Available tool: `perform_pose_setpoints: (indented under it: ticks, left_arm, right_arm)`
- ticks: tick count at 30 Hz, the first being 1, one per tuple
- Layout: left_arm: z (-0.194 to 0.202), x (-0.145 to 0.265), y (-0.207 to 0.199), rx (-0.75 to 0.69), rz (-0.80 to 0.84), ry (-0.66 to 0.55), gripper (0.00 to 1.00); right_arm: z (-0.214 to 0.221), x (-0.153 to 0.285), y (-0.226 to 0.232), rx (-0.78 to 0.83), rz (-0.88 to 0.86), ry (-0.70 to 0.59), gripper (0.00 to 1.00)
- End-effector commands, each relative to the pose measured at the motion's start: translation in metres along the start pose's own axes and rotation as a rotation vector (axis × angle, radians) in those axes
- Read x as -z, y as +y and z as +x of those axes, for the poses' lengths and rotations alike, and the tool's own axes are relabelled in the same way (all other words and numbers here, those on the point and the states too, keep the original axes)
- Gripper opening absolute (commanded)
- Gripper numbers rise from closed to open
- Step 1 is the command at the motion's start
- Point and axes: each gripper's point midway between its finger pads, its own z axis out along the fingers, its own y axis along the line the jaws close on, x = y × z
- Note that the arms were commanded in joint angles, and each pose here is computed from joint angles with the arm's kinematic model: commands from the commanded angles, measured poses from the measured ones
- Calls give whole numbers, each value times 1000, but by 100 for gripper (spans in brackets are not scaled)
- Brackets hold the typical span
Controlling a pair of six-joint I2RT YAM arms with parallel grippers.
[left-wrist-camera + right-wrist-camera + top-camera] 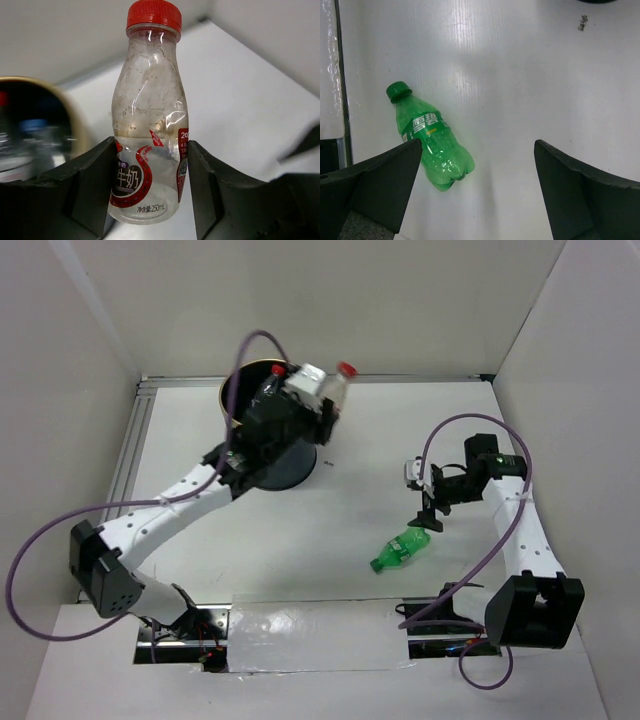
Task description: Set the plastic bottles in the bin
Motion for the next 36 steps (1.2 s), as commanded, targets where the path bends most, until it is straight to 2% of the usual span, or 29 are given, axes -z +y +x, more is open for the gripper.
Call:
perform_pose_setpoints:
  ticks: [1, 2, 4, 7, 10, 13, 14, 15, 16, 20, 21, 23, 24, 27, 28, 30, 31, 32, 33, 35, 36]
  left_arm:
    - [-52, 26, 86, 85, -285, -162, 0]
    - [-54, 33, 102, 117, -336, -170, 0]
    - [-36, 38, 146, 149, -456, -143, 0]
    - [-20, 48, 190, 212, -576, -124, 0]
    - [9, 37, 208, 230, -610, -30, 6]
    - [16, 32, 213, 241, -610, -1, 50]
    - [16, 32, 213, 241, -610, -1, 76]
    - [16, 32, 213, 232, -610, 2, 91]
    - [6, 39, 212, 234, -608, -23, 100]
    - [-12, 52, 198, 236, -579, -83, 100]
    - [-28, 65, 196, 241, -574, -127, 100]
    - [-28, 72, 176, 225, -532, -124, 100]
    - [-40, 87, 169, 229, -516, -162, 100]
    - [-20, 103, 149, 220, -475, -131, 100]
    - [-28, 121, 143, 250, -460, -174, 100]
    - [3, 131, 132, 260, -434, -122, 100]
    - [11, 138, 130, 299, -434, -119, 100]
    - [7, 158, 125, 319, -417, -160, 100]
    - [33, 163, 124, 331, -424, -117, 100]
    - [48, 180, 124, 396, -438, -126, 100]
    - [60, 194, 122, 420, -435, -139, 100]
  right_arm:
    - [-14, -7, -15, 59, 22, -29, 100]
    - [-7, -12, -12, 32, 12, 4, 100]
    - [-5, -26, -7, 75, -35, 33, 100]
    - [0, -39, -1, 160, -98, 79, 100]
    - [-1, -45, 9, 271, -157, 90, 100]
    - [6, -50, 22, 335, -232, 133, 100]
    - [8, -50, 24, 351, -248, 150, 100]
    - [13, -50, 29, 378, -273, 167, 100]
    - [25, -52, 36, 386, -304, 208, 100]
    - [55, -55, 53, 426, -360, 297, 100]
    - [59, -57, 56, 438, -372, 310, 100]
    - [72, -61, 64, 453, -398, 350, 100]
    - [76, -64, 60, 459, -377, 364, 100]
    - [96, -73, 55, 450, -336, 431, 100]
    - [97, -76, 53, 434, -316, 443, 99]
    - [103, -84, 45, 425, -275, 461, 88]
    - [103, -85, 43, 407, -258, 462, 79]
    - [104, -87, 42, 392, -256, 464, 53]
    - [100, -86, 37, 388, -239, 462, 42]
    - [75, -85, 32, 386, -218, 383, 28]
    - [44, -78, 12, 429, -157, 327, 23]
